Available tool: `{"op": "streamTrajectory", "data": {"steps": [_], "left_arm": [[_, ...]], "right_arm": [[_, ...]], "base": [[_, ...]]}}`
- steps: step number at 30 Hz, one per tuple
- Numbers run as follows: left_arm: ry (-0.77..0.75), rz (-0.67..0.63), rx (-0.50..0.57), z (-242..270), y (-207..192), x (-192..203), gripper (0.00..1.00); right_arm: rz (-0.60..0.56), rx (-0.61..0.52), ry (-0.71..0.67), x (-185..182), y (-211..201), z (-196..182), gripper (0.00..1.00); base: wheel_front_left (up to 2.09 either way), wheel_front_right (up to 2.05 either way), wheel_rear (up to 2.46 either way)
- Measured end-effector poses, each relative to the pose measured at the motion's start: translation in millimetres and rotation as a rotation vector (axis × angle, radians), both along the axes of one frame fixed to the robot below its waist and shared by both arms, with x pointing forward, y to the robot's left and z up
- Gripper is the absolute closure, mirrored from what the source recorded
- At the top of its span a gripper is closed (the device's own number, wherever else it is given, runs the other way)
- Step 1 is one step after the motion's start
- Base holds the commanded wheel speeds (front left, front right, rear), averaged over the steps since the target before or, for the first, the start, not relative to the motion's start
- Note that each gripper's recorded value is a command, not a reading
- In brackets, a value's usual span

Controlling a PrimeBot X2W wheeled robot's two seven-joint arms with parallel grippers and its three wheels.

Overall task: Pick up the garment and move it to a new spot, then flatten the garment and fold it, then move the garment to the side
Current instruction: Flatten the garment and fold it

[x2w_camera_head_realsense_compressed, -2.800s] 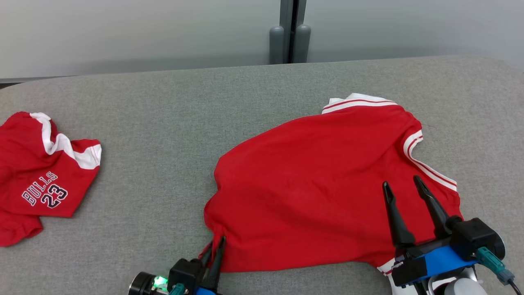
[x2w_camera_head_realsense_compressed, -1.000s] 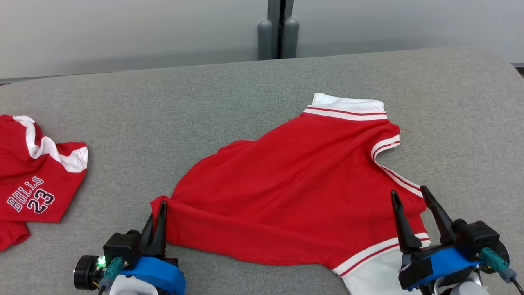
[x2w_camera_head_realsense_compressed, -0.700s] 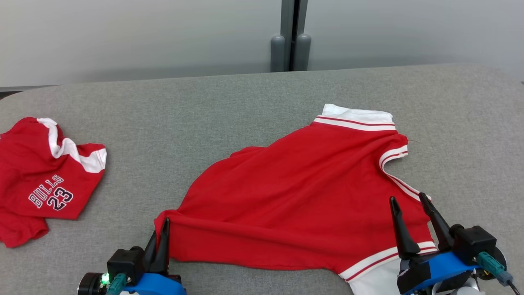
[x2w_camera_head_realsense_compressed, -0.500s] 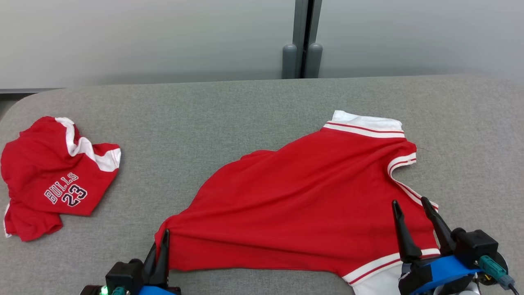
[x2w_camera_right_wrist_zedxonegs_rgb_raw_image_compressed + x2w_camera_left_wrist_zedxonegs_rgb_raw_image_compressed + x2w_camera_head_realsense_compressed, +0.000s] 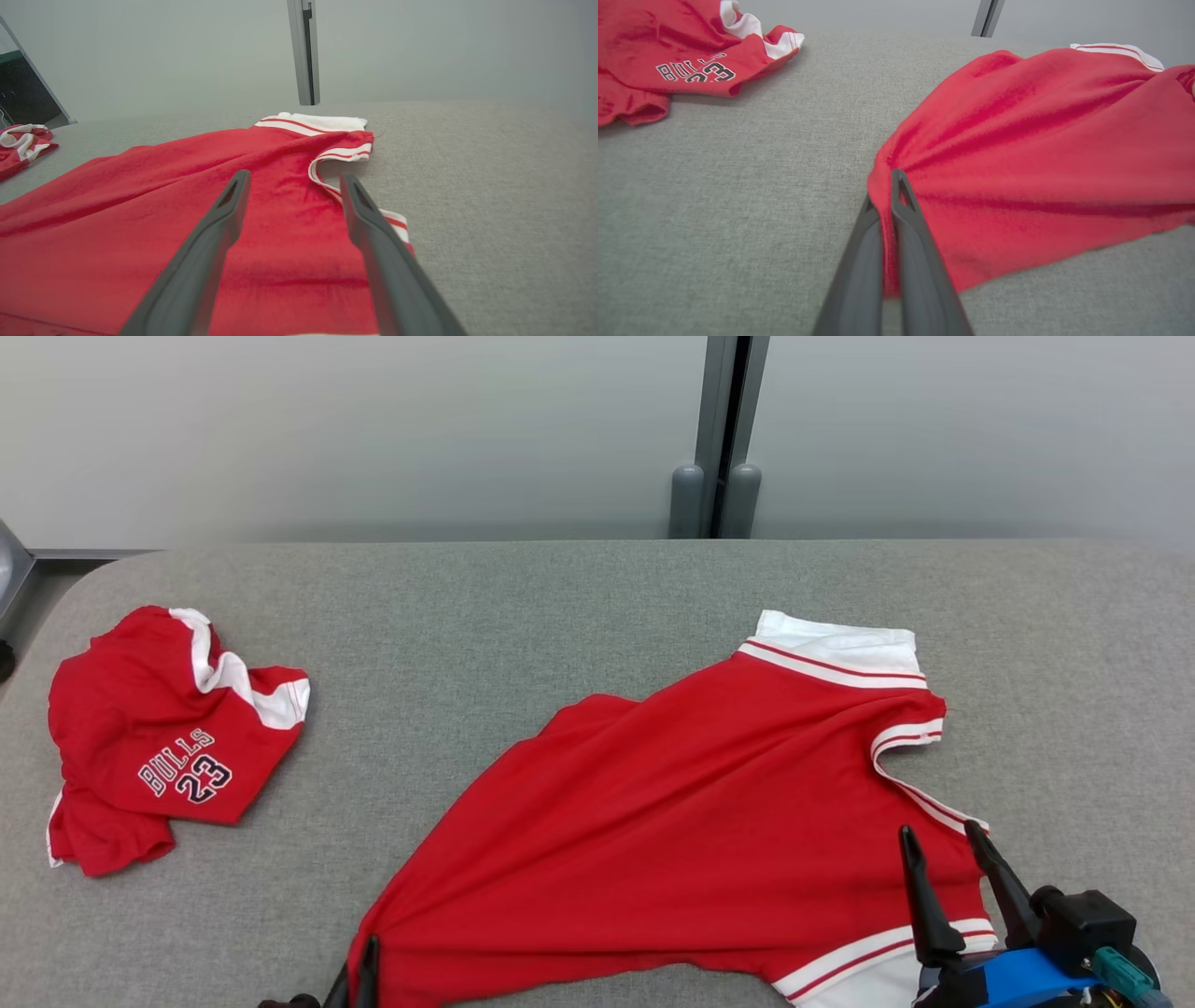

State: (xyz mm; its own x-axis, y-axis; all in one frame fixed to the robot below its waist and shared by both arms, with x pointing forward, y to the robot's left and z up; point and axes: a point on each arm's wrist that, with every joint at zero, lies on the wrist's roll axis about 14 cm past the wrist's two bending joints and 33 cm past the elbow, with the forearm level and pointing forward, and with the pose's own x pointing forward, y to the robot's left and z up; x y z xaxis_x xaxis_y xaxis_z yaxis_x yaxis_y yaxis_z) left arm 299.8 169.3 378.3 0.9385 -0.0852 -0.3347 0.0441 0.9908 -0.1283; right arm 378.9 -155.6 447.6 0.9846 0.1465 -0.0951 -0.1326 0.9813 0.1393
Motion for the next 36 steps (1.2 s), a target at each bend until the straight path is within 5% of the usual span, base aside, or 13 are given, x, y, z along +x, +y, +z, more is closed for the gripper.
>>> {"op": "streamTrajectory", "data": {"steps": [15,36], "left_arm": [[-0.34,0.11,0.071,100.2,32.8,40.3,0.0],[-0.351,-0.039,0.108,100.9,-3.4,98.7,0.0]], "right_arm": [[-0.022,-0.002,-0.03,-3.9,-7.5,10.2,0.0],[-0.072,-0.008,-0.011,-7.7,-24.3,4.1,0.0]], "base": [[0.0,0.0,0.0],[0.0,0.0,0.0]]}}
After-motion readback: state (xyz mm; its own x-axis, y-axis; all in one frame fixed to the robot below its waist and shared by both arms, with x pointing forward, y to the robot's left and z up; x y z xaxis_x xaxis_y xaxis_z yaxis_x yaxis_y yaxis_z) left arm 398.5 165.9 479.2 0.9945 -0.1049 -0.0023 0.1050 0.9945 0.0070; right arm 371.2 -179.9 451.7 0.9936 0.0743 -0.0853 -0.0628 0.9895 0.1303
